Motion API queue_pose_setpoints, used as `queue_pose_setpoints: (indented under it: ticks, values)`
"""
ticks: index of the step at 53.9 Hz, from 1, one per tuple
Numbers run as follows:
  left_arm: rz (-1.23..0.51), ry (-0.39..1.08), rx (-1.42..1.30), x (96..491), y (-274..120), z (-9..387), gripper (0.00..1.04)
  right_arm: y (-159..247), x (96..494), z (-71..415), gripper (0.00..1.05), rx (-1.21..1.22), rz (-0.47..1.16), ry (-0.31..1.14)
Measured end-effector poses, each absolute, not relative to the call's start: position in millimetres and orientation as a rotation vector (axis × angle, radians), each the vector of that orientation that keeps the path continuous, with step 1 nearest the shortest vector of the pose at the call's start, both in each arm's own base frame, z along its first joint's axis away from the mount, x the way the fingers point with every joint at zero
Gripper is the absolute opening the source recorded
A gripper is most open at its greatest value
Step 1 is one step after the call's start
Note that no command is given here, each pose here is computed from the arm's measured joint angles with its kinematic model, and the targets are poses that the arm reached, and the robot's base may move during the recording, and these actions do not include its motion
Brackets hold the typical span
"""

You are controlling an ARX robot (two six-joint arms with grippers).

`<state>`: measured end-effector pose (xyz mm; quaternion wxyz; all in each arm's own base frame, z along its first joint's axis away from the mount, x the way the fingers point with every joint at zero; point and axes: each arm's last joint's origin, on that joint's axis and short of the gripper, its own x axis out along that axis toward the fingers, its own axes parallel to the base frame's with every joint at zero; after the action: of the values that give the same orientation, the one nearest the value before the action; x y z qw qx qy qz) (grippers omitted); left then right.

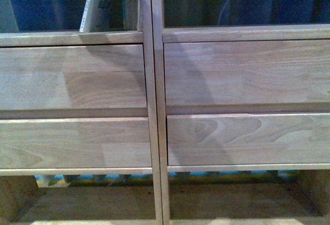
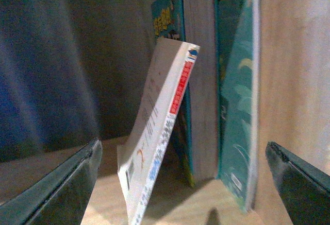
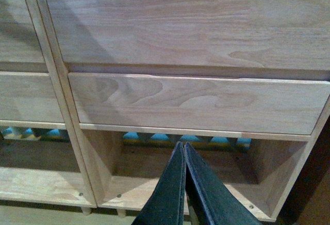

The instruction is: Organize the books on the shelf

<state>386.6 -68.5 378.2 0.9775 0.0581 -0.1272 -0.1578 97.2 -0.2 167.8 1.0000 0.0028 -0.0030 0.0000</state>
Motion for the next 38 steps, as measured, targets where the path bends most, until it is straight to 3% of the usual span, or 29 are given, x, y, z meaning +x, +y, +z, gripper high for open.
queue_pose_setpoints:
  ticks: [21,33,38]
  values:
    - [-0.253,-0.357,0.059,222.2,-14.3,360.6,0.97,-0.3,97.2,167.8,0.03,0.006,0.000,-0.006]
    - [-0.188,-0.332,0.084,130.5,-4.4,313.0,0.97,-0.3,97.2,167.8,0.03,0.006,0.000,-0.006]
    - [-0.029,-0.149,0.032,105.0,-0.7,293.8,0.82,-0.3,97.2,167.8,0.03,0.006,0.000,-0.006]
